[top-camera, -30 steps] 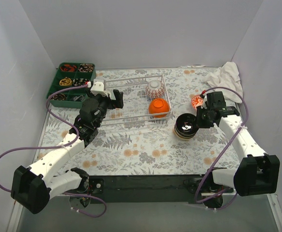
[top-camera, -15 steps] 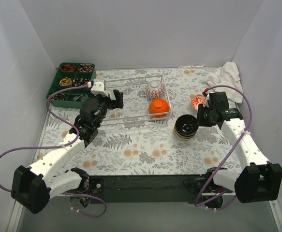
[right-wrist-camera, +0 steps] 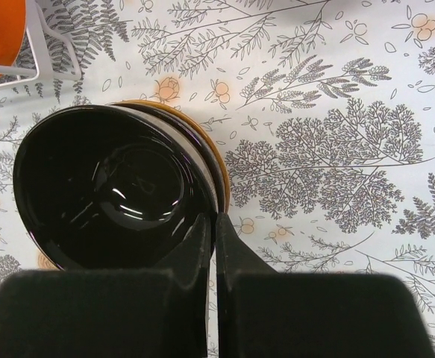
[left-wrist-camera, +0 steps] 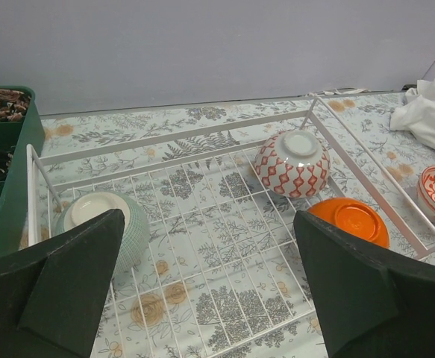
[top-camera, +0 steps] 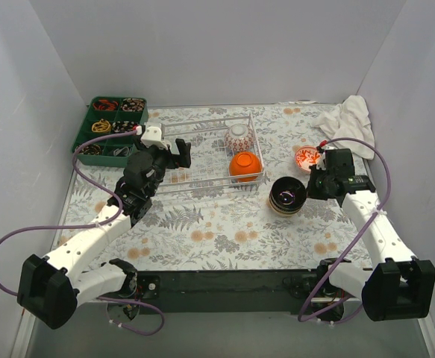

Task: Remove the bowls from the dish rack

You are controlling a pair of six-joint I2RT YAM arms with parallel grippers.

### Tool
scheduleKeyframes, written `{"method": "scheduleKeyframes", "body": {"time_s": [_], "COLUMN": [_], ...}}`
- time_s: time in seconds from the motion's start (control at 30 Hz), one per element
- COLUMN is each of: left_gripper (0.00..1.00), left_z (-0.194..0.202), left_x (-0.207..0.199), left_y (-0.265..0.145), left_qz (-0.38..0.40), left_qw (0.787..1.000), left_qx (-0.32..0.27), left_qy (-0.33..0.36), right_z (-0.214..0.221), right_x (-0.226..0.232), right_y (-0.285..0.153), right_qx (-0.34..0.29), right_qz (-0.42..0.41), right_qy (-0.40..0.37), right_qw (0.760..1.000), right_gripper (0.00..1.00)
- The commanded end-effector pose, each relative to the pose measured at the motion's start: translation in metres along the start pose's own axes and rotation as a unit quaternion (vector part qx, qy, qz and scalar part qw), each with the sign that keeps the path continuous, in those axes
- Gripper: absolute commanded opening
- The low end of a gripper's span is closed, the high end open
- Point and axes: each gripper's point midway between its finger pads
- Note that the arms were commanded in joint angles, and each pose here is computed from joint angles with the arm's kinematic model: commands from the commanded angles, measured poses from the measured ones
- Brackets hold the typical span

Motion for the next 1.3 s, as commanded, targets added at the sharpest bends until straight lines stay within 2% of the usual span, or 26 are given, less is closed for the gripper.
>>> {"method": "scheduleKeyframes", "body": {"time_s": [0.0,0.1,0.23,0.3,0.37,0.4,0.47,0.5,0.53,0.57,0.6,0.73,0.8,0.93,1.13,1.27], "left_gripper": [0.98,0.98,0.98,0.98,0.98,0.98,0.98,0.98,0.98,0.98,0.98,0.98,0.98,0.98,0.98,0.98], "left_z": [0.007,0.011,0.02,0.018,0.036,0.021,0.05,0.042,0.05,0.05,0.066,0.074,0.086,0.09,0.102,0.117], "left_x": [0.001,0.003,0.007,0.009,0.025,0.019,0.042,0.04,0.047,0.055,0.063,0.076,0.09,0.102,0.119,0.127], "left_y": [0.002,0.004,0.01,0.015,0.023,0.032,0.041,0.051,0.051,0.053,0.059,0.073,0.079,0.084,0.09,0.093], "left_qz": [0.002,-0.002,-0.014,-0.026,-0.07,-0.077,-0.137,-0.147,-0.169,-0.193,-0.209,-0.26,-0.297,-0.328,-0.354,-0.356], "left_qw": [1.0,1.0,0.999,0.998,0.993,0.993,0.977,0.975,0.966,0.96,0.95,0.923,0.902,0.877,0.844,0.83], "left_qx": [0.009,0.016,0.037,0.039,0.075,0.07,0.135,0.137,0.161,0.164,0.186,0.223,0.241,0.255,0.271,0.289], "left_qy": [0.011,0.017,0.028,0.036,0.054,0.053,0.088,0.094,0.11,0.122,0.137,0.176,0.199,0.24,0.297,0.318], "right_z": [0.018,0.008,-0.013,-0.023,-0.032,-0.035,-0.039,-0.04,-0.037,-0.04,-0.04,-0.038,-0.036,-0.033,-0.032,-0.03], "right_x": [0.005,0.007,0.012,0.015,0.017,0.019,0.022,0.027,0.03,0.032,0.036,0.042,0.044,0.044,0.044,0.049], "right_y": [0.004,-0.004,-0.02,-0.03,-0.039,-0.043,-0.05,-0.052,-0.054,-0.056,-0.058,-0.065,-0.068,-0.074,-0.079,-0.081], "right_qx": [0.023,0.005,-0.038,-0.06,-0.085,-0.095,-0.12,-0.131,-0.141,-0.156,-0.164,-0.185,-0.192,-0.209,-0.231,-0.242], "right_qz": [-0.015,-0.019,-0.031,-0.038,-0.044,-0.047,-0.052,-0.061,-0.066,-0.071,-0.076,-0.075,-0.071,-0.055,-0.039,-0.048], "right_qy": [0.009,0.007,-0.007,-0.016,-0.033,-0.036,-0.046,-0.05,-0.051,-0.055,-0.061,-0.081,-0.091,-0.103,-0.118,-0.122], "right_qw": [1.0,1.0,0.999,0.997,0.995,0.994,0.99,0.988,0.987,0.984,0.982,0.976,0.975,0.971,0.965,0.961], "right_gripper": [0.01,0.09,0.31,0.37,0.47,0.49,0.57,0.58,0.65,0.68,0.71,0.85,0.88,0.9,0.88,0.88]}}
Point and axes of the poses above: each gripper's point midway between its finger pads, its own y axis out along the fingers, its own x axis along the line the jaws close on, z = x × y, and after that the axes turned 14 degrees about -y, right-handed
